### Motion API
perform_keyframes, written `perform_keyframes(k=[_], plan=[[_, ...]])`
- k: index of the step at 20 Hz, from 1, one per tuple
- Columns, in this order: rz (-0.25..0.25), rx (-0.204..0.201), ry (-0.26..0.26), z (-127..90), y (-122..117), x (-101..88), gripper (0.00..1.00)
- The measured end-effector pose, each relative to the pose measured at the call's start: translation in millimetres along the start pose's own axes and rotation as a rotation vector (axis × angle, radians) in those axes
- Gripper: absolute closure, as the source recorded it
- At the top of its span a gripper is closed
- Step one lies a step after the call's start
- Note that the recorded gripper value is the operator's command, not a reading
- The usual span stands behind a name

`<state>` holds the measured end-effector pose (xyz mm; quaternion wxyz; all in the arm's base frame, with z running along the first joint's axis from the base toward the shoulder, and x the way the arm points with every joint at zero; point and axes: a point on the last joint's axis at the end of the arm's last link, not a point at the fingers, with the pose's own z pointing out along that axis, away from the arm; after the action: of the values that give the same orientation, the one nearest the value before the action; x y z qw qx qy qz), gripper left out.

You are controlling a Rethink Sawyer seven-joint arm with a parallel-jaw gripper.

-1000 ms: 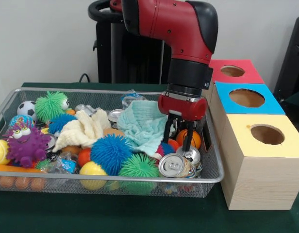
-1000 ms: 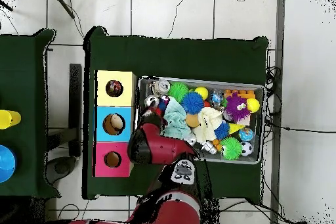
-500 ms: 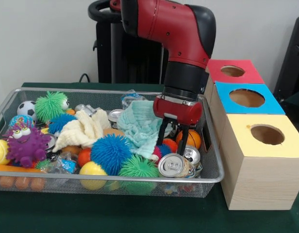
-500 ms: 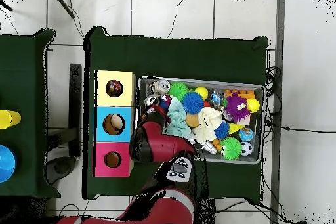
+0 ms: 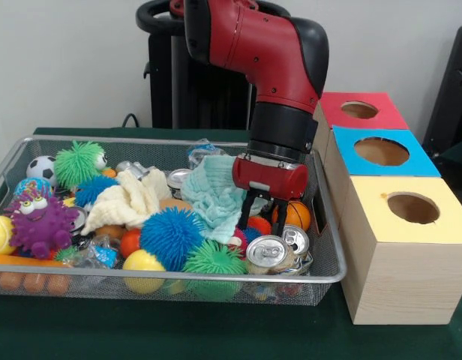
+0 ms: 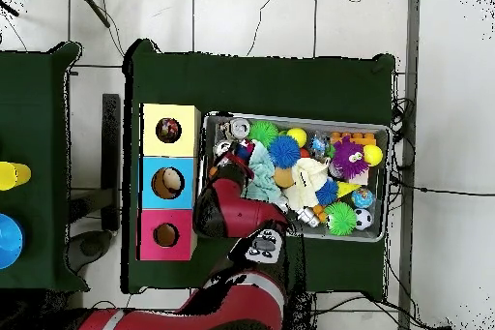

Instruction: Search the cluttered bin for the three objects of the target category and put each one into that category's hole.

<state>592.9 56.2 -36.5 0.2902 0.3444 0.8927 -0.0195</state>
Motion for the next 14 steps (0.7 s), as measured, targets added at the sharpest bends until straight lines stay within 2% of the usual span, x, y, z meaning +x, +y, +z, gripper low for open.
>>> perform_keyframes(k=[10,14], plan=[[-0.009,0.004,-0.014,1.5,-3.1,-3.5,0.0],[-0.036,-0.007,-0.053,1.4,-5.8,-2.2,0.0]])
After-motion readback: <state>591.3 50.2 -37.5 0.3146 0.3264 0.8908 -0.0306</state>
